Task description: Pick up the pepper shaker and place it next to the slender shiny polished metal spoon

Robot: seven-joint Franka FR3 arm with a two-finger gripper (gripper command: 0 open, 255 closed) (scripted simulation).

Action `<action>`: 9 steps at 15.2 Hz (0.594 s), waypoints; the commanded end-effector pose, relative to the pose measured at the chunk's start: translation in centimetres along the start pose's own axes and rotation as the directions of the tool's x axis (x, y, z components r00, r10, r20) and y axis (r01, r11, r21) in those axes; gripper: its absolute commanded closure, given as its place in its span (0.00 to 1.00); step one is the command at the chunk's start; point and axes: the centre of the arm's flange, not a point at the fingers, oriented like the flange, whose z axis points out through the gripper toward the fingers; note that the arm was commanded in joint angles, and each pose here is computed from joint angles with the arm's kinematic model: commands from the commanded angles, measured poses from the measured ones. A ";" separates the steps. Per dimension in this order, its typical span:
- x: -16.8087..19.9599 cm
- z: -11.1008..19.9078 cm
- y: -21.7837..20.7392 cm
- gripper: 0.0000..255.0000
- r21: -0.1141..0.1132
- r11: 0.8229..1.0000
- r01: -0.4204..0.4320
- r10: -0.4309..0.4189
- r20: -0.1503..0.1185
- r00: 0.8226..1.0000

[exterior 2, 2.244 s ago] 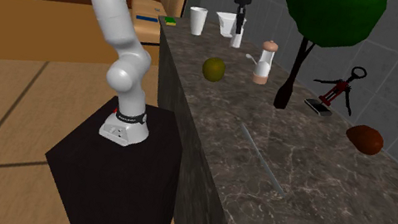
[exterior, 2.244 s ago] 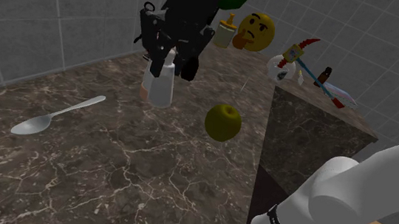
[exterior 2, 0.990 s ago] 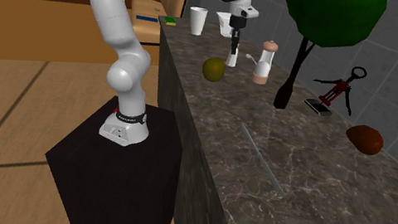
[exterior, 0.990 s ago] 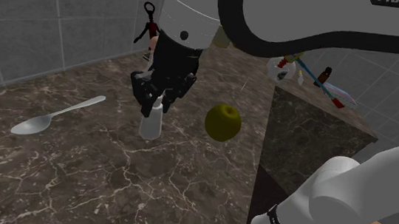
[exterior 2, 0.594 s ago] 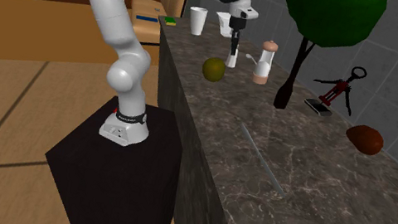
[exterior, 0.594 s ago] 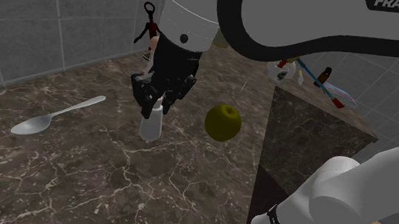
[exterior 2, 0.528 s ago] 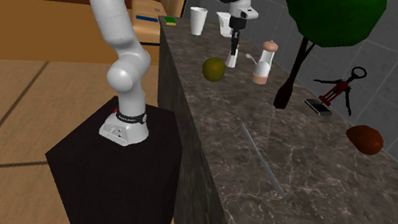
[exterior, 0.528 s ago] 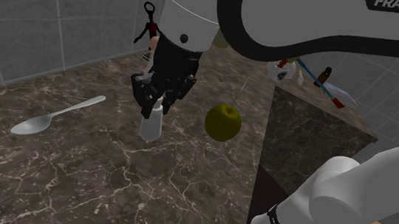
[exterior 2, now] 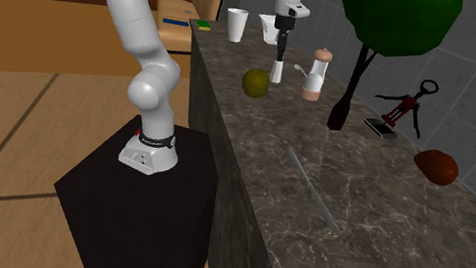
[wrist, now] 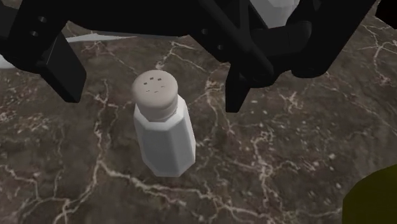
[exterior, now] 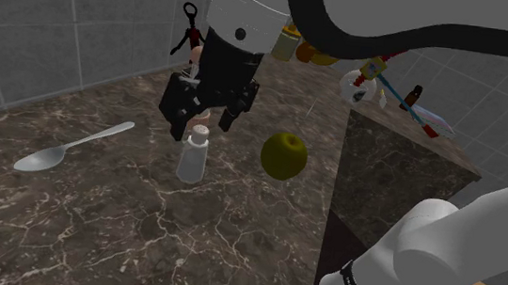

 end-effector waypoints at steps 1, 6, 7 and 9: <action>0.0 -2.2 0.0 0.00 -0.001 1.000 0.000 0.000 0.001 1.000; 0.0 -3.3 0.0 0.00 -0.001 1.000 0.000 0.000 0.001 1.000; 0.0 -3.3 0.0 0.00 -0.001 1.000 0.000 0.000 0.001 1.000; 0.0 -3.3 0.0 0.00 -0.001 1.000 0.000 0.000 0.001 1.000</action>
